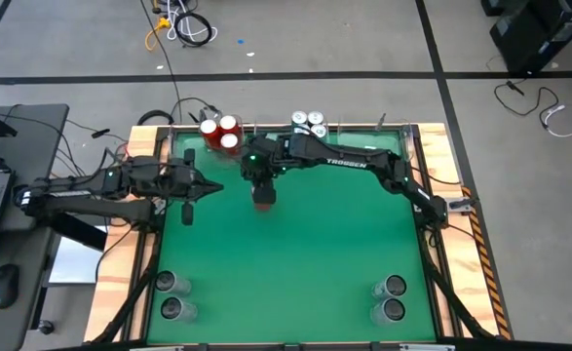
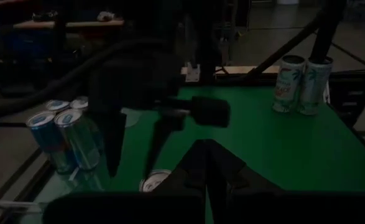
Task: Sort soda cans
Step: Put the red soda can into the transparent left bin
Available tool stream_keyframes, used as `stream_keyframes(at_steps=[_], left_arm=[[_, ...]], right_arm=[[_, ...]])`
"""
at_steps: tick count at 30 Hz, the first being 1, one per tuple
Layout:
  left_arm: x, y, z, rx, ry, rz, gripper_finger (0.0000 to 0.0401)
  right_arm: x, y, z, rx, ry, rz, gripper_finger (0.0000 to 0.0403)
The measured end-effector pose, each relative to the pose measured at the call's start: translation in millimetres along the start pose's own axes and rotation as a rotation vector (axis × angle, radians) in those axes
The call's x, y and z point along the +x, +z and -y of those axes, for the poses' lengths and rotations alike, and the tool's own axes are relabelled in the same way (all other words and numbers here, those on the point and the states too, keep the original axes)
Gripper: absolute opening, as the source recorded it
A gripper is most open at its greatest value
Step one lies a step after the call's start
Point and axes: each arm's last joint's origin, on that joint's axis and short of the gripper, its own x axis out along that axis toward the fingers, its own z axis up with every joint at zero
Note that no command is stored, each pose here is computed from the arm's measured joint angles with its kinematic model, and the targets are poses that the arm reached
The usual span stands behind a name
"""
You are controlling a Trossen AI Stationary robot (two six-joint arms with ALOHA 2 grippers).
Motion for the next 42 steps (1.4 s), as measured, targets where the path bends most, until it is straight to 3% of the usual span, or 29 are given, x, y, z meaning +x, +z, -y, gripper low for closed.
stream_keyframes(at_steps=[5,7,16,31,37,42], left_arm=[[0,4,2,0.002,-0.011,0.038,0.0003],[0,4,2,0.002,-0.014,0.04,0.0003],[0,4,2,0.0,-0.014,0.043,0.0003],[-4,16,3,0.019,-0.074,0.115,0.0003],[-5,17,3,0.022,-0.077,0.119,0.0003],[-1,17,3,0.026,-0.077,0.11,0.0003]], right_arm=[[0,1,1,-0.022,-0.001,0.01,0.004],[0,2,0,-0.033,0.0,0.024,0.0011],[11,4,-2,-0.022,0.037,0.086,0.0003],[27,7,-35,-0.02,0.048,0.287,0.0],[14,-9,-46,-0.005,0.049,0.426,0.0],[-1,-43,-49,0.044,-0.014,0.52,0.0]])
